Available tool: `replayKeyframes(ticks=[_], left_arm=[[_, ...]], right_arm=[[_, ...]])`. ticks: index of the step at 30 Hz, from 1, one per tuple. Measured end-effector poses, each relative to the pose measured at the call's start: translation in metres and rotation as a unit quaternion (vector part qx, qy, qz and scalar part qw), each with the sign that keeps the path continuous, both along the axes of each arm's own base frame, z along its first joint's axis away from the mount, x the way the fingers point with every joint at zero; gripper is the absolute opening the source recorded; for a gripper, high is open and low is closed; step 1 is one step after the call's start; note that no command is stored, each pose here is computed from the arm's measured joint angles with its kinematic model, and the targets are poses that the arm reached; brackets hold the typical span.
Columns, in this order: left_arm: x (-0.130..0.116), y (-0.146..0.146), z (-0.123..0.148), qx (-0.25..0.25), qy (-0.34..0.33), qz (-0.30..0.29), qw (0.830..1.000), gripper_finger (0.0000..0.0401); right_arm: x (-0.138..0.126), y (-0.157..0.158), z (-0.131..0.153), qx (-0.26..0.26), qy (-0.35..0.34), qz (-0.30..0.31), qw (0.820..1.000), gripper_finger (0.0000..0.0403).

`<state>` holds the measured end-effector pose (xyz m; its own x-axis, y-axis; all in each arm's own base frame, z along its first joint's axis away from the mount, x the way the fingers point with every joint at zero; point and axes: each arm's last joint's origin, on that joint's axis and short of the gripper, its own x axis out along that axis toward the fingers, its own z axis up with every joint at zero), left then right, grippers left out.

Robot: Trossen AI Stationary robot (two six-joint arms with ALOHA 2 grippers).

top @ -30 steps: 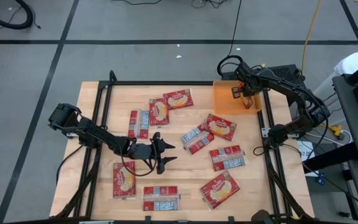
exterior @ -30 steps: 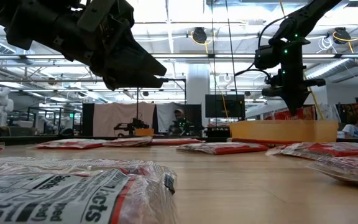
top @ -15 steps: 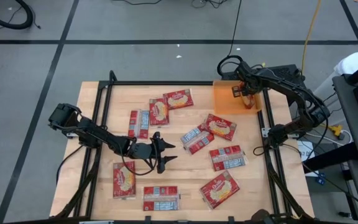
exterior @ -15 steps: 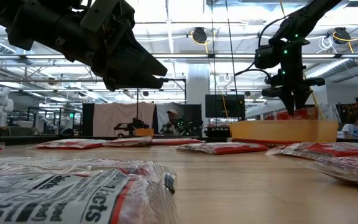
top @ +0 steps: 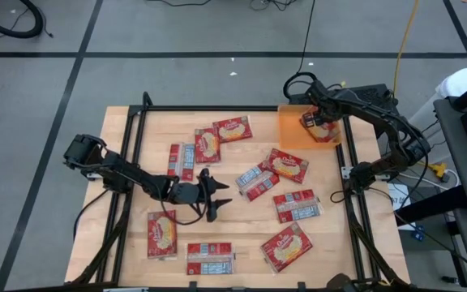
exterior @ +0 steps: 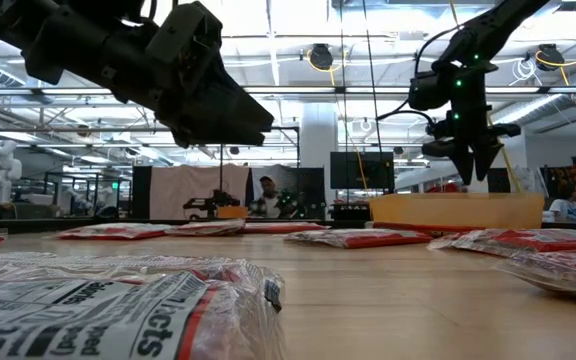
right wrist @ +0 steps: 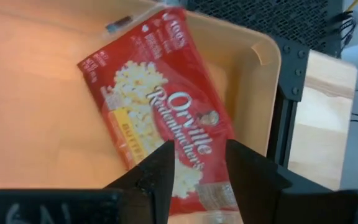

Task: Sort popcorn bags into baskets
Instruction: Put the red popcorn bag into the orange bin

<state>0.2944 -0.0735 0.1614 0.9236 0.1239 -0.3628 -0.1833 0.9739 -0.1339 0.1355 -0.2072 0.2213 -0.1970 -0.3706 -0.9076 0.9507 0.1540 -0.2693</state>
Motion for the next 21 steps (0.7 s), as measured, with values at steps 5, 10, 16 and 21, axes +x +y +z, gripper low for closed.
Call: replayKeyframes(ticks=[5,10,16,21], left_arm=[[0.0,0.0,0.0,-0.007,-0.001,0.003,1.0,0.0241],[0.0,0.001,0.0,-0.003,0.0,0.003,1.0,0.0241],[0.002,0.009,0.0,-0.001,0.001,0.016,1.0,0.0241],[0.002,0.012,-0.001,-0.006,0.004,0.023,1.0,0.0241]], right_arm=[[0.001,0.0,0.0,0.001,-0.002,0.01,1.0,0.0134],[0.011,0.0,-0.001,0.027,-0.068,0.042,0.996,0.0131],[0.019,-0.008,-0.018,0.054,-0.059,0.069,0.994,0.0112],[0.022,-0.012,-0.043,0.086,-0.031,0.083,0.992,0.0086]])
